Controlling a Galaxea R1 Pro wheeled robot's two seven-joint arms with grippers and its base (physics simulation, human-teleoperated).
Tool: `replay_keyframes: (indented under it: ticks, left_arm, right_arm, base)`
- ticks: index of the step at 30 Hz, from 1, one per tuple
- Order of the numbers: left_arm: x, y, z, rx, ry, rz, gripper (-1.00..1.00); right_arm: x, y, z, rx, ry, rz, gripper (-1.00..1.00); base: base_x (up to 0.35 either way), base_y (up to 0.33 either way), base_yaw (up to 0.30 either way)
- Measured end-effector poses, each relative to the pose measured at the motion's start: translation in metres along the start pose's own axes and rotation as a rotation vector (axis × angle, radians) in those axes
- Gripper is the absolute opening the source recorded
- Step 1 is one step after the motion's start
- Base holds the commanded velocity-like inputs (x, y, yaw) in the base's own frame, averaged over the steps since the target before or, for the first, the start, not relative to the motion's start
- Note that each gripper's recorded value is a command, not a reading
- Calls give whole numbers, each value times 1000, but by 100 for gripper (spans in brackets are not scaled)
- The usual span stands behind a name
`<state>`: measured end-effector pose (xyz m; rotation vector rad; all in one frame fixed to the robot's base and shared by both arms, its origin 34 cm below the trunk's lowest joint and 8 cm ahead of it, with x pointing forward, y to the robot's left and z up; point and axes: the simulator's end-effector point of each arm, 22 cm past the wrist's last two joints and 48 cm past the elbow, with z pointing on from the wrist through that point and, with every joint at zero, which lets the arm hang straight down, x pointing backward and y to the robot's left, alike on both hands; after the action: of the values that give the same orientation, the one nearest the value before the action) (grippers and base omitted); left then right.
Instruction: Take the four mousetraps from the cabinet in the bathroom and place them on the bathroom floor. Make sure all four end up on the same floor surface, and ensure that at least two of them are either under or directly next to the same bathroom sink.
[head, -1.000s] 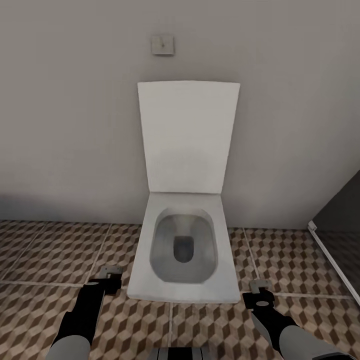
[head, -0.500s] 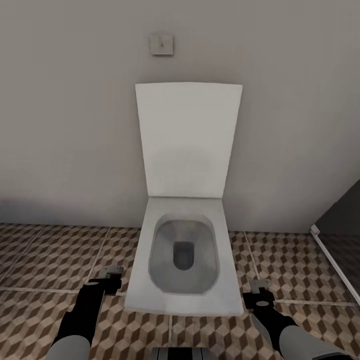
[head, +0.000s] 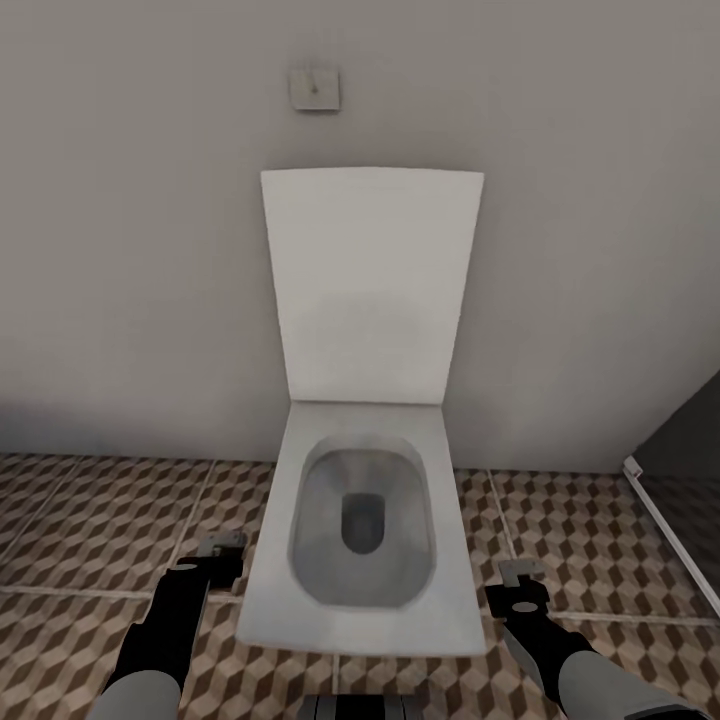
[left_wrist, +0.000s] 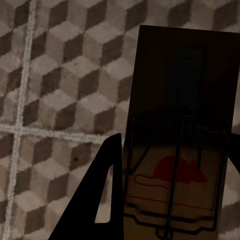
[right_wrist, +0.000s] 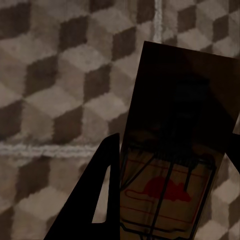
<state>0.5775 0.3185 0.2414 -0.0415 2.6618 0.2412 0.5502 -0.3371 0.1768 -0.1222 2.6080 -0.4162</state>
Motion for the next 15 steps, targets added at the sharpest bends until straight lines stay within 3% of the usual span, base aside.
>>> replay_keyframes:
  ticks: [7, 15]
  left_arm:
    - [0, -1, 0, 3, 1, -2, -100]
    - [1, -2, 0, 4, 1, -1, -100]
  right_arm:
    - [0, 0, 0, 0, 0, 0, -100]
    - [0, 0, 0, 0, 0, -1, -100]
  base:
    - [22, -4, 0]
    - [137, 0, 0]
